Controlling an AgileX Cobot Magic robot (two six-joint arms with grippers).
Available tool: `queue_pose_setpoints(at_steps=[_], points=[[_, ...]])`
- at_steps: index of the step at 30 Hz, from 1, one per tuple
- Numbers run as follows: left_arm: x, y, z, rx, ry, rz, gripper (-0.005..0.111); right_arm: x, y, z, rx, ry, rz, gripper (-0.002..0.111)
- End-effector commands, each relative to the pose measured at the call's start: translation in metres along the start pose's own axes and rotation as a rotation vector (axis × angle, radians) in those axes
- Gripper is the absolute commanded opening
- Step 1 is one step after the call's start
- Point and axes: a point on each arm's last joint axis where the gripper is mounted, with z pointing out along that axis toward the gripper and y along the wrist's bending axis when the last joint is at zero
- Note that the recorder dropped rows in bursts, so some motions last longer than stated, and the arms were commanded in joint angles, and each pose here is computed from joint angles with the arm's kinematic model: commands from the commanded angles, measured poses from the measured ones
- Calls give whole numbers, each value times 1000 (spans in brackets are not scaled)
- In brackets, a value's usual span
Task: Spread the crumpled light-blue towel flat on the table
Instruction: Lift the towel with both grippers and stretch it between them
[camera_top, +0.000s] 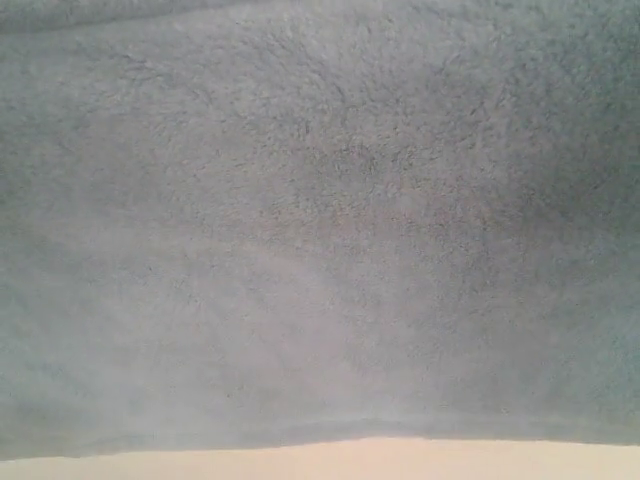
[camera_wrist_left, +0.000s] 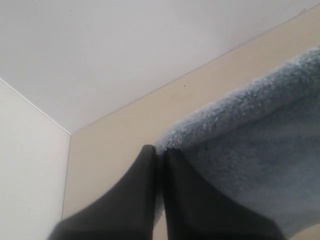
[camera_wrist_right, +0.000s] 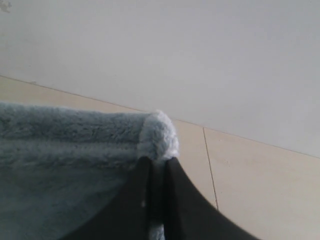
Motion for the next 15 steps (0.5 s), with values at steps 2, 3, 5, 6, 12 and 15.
queue_pose_setpoints(at_steps=[2, 3, 5, 6, 12, 15], points=[[-3, 0, 6, -49, 14, 30, 4, 20, 8, 29, 68, 111, -53, 0], [-4, 0, 7, -62, 18, 40, 4, 25, 10, 35, 87, 136, -60, 0], [-6, -1, 10, -66, 26, 50, 4, 34, 14, 46, 108, 173, -56, 0], [-7, -2, 11, -65, 31, 50, 4, 37, 17, 50, 105, 181, -56, 0], [-6, -6, 12, -25, 40, 33, 4, 46, 19, 53, 110, 218, -45, 0], [-5, -7, 10, -4, 38, 18, 4, 49, 15, 45, 113, 194, -32, 0]])
